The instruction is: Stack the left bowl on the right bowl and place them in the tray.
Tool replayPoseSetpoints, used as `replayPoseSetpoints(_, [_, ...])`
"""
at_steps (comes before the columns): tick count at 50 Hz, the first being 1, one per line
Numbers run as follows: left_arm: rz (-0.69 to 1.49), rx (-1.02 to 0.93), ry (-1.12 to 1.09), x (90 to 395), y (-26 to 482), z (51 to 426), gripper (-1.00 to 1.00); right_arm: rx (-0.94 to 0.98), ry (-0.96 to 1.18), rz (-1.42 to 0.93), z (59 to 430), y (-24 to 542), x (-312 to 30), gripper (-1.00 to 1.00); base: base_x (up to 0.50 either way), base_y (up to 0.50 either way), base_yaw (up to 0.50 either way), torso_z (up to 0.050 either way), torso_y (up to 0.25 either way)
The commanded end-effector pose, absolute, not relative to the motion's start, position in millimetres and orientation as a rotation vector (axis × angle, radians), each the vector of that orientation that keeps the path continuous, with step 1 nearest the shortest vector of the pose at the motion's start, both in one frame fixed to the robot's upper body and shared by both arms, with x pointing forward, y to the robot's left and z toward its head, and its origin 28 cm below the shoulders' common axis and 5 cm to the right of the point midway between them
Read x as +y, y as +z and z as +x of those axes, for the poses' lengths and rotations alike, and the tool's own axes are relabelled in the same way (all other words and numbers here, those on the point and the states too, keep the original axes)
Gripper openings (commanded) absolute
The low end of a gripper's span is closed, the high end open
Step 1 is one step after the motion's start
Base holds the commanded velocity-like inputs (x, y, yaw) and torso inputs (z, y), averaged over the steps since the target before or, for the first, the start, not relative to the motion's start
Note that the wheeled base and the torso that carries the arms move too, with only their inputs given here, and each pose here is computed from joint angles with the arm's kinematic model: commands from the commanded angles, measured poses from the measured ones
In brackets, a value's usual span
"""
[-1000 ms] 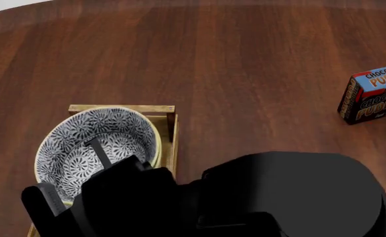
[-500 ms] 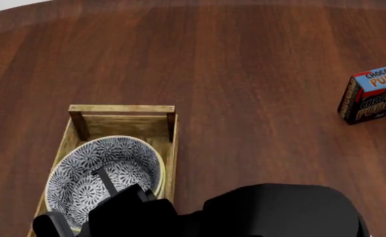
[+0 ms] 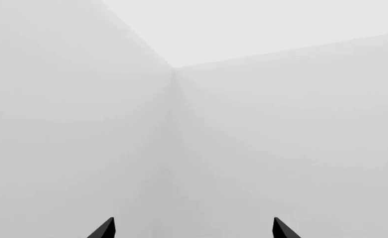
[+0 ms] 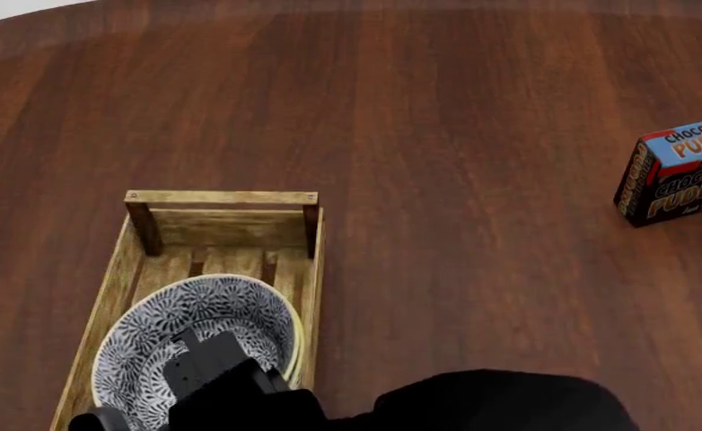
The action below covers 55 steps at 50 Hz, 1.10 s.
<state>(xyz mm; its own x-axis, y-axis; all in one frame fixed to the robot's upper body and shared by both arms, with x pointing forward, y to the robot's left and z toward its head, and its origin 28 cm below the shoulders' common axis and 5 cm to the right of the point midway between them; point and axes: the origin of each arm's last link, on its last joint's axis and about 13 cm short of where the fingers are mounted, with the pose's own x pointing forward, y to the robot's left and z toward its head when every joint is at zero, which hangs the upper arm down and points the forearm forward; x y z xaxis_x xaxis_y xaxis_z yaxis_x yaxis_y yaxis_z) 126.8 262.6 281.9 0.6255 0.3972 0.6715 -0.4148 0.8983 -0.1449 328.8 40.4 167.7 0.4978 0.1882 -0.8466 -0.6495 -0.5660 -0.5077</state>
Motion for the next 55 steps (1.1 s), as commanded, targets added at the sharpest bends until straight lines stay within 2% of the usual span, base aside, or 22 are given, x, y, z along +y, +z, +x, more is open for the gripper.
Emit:
replayPoseSetpoints(1, [0.024, -0.762, 0.469, 263, 283, 127, 1.00, 0.377, 1.194, -1.857, 329, 160, 43, 1.00, 0.00, 0.00, 0.00, 0.000, 0.000])
replayPoseSetpoints(18, [0.023, -0.761, 0.476, 263, 285, 127, 1.00, 0.364, 1.206, -1.856, 328, 159, 45, 1.00, 0.00, 0.00, 0.00, 0.000, 0.000])
replayPoseSetpoints(55, [0.011, -0.775, 0.459, 262, 283, 126, 1.00, 0.301, 1.182, -1.828, 302, 210, 39, 1.00, 0.00, 0.00, 0.00, 0.000, 0.000])
